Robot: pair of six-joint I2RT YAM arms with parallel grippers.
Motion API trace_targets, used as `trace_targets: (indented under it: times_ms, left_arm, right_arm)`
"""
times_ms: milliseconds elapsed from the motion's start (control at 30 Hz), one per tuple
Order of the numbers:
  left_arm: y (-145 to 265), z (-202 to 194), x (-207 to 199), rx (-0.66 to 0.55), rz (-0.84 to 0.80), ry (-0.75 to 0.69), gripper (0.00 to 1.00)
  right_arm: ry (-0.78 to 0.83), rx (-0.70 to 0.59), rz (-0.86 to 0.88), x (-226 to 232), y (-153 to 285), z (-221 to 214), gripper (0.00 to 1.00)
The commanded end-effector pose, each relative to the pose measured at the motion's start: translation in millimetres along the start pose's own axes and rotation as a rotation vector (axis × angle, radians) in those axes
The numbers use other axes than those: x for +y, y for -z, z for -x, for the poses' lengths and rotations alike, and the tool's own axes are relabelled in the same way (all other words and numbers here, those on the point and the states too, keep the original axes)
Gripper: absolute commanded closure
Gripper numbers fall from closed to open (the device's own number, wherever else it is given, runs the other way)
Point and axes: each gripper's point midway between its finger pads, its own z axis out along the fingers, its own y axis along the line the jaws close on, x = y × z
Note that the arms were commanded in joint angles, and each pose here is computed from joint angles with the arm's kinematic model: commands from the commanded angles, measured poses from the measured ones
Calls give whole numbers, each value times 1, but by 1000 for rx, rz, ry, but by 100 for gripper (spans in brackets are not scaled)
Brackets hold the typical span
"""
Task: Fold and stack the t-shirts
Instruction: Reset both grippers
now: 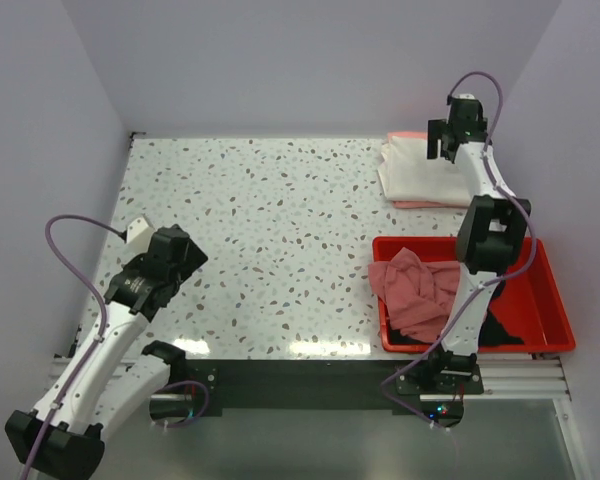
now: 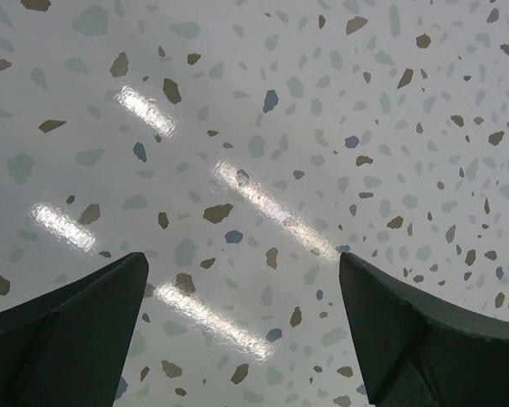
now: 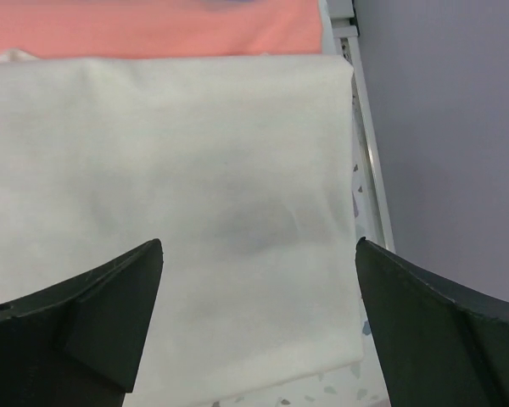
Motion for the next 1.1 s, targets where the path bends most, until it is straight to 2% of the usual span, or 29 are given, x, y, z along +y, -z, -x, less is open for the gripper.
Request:
trace_targets:
  times_ms: [0, 167, 233, 367, 500, 567, 600, 667, 700, 767, 900, 1067]
  left_arm:
    - [10, 21, -11, -65, -52, 62, 0]
    - [20, 31, -13, -103, -99, 81, 0]
    - [25, 35, -16, -118, -126, 109, 0]
    - [32, 37, -29, -127, -222, 102, 0]
    - [34, 33, -28, -113, -237, 95, 0]
    - [35, 31, -27, -104, -240, 89, 0]
    - [36, 31, -27, -103, -248, 62, 0]
    - [38, 30, -29, -99, -269, 52, 0]
    - [38, 29, -28, -100, -267, 57, 0]
    - [38, 28, -21, -106, -248, 76, 0]
    - [43, 30, -20, -129, -283, 83, 0]
    - [53, 38, -15, -194, -336, 151, 0]
  right_arm:
    - [-86, -201, 98, 22, 64, 65, 1]
    - [-84, -255, 128, 50, 121, 82, 1]
    - [-71, -241, 164, 72, 134, 68, 1]
    - [-201, -272, 277, 104, 177, 51, 1]
    - [-265, -261, 457, 134, 227, 17, 1]
    - [-277, -246, 533, 148, 255, -10, 1]
    - [-267, -200, 557, 156, 254, -38, 1]
    - [-314, -208, 701, 169, 284, -48, 1]
    - [-306, -154, 754, 179, 282, -77, 1]
    - [-327, -153, 892, 190, 310, -88, 1]
    - [-299, -92, 935, 187, 321, -130, 1]
    - [-287, -105, 990, 179, 339, -148, 1]
